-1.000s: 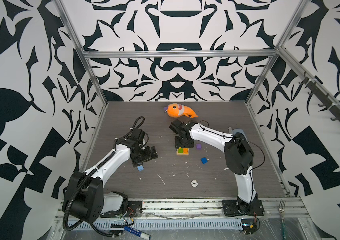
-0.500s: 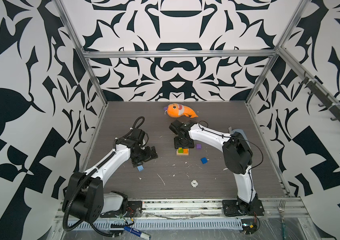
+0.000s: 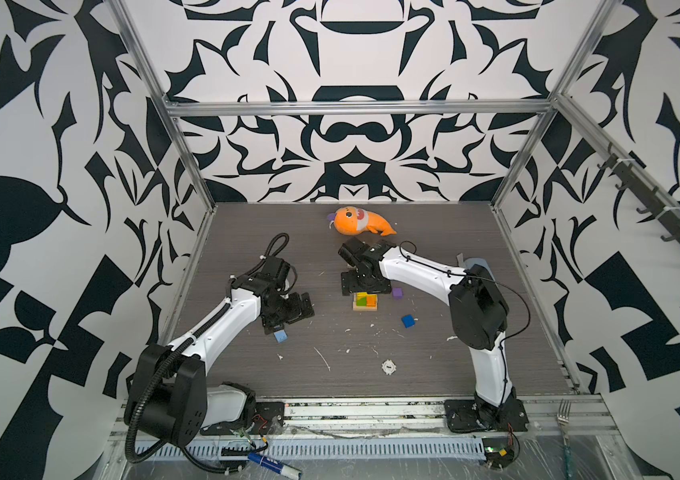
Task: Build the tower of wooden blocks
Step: 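Open the right gripper off the yellow block, then raise the right gripper from the stack while the left gripper nears the light-blue bar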
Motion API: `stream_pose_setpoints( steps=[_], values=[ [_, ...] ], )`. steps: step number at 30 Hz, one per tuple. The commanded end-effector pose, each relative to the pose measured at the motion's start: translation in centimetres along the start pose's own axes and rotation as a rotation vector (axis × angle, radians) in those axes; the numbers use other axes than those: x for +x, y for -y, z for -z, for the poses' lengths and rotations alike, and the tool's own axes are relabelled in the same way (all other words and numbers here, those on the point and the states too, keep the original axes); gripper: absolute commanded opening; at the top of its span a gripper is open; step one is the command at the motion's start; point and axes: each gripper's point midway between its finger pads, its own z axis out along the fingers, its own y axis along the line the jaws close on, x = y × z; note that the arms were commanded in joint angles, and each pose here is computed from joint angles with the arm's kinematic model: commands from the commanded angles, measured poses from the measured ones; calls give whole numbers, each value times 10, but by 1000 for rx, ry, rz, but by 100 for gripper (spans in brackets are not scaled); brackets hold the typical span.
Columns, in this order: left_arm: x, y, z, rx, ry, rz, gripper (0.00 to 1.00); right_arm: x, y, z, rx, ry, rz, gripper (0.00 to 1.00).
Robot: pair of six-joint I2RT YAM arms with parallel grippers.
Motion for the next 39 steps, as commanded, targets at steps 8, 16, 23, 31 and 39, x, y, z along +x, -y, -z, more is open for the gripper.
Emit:
stream_pose_setpoints(
  steps=[8, 16, 23, 31, 39],
  values=[
    [6, -24, 9, -118, 10, 42, 100, -24, -1, 63, -67, 150, 50, 99],
    [7, -48, 3, -246, -16, 110, 99, -16, -13, 89, -214, 202, 151, 98],
    [15, -54, -9, -245, -34, 184, 100, -10, -4, 111, -239, 251, 186, 97],
    [26, -49, -21, -177, -63, 239, 100, -9, -2, 130, -357, 276, 157, 97],
    [25, -45, -26, -144, -54, 262, 99, -14, 11, 146, -383, 354, 110, 99]
  ],
)
